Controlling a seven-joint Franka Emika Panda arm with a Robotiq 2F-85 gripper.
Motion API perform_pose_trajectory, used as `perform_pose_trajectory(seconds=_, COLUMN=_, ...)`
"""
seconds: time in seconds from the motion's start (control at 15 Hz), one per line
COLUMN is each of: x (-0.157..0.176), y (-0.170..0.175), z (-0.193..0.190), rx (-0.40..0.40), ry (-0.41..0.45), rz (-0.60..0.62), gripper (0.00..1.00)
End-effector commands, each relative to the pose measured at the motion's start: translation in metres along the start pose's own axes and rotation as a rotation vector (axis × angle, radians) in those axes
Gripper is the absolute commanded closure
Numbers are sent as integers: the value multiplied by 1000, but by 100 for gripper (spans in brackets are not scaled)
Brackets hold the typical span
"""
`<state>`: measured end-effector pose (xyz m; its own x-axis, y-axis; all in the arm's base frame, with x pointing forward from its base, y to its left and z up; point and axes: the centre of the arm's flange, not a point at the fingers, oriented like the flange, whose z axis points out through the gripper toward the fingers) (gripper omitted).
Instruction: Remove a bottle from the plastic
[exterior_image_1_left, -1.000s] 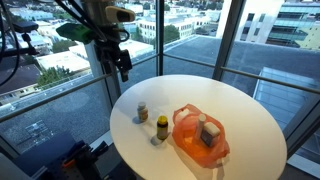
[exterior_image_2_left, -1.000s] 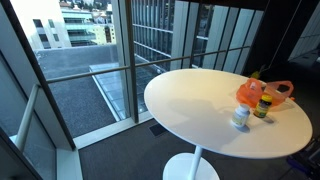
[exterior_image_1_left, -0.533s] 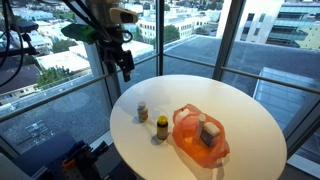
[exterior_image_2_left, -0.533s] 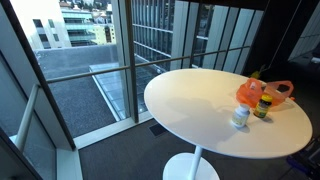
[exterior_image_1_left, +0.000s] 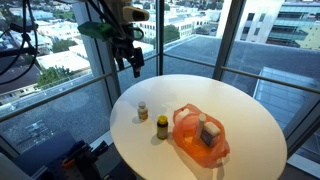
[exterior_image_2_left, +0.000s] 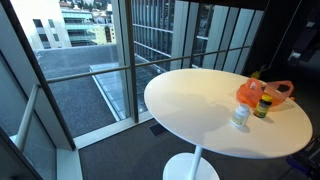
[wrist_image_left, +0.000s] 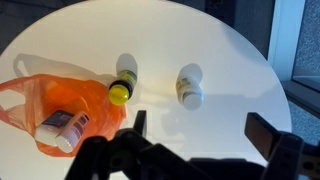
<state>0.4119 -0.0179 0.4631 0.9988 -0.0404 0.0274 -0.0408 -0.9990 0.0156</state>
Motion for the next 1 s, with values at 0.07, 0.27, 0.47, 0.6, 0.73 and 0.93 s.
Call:
perform_pose_trajectory(seconds=0.07, x=37, y=16, z=-3, rx=6, ry=6, rz=71, gripper=0)
perform_pose_trajectory(seconds=0.27, x=53, y=38, z=0, rx=11, ry=11, rz=133, gripper=0)
perform_pose_trajectory(seconds=0.47, x=67, y=67, z=3, rx=15, ry=11, rz=198, gripper=0)
perform_pose_trajectory(seconds=0.6, x=75, y=88, z=7, rx=19, ry=12, rz=234, gripper=0)
perform_pose_trajectory(seconds=0.73, x=83, y=106, z=11, rx=13, ry=19, rz=252, gripper=0)
perform_pose_trajectory(seconds=0.93, x=97, y=129, z=18, rx=6, ry=27, rz=274, gripper=0)
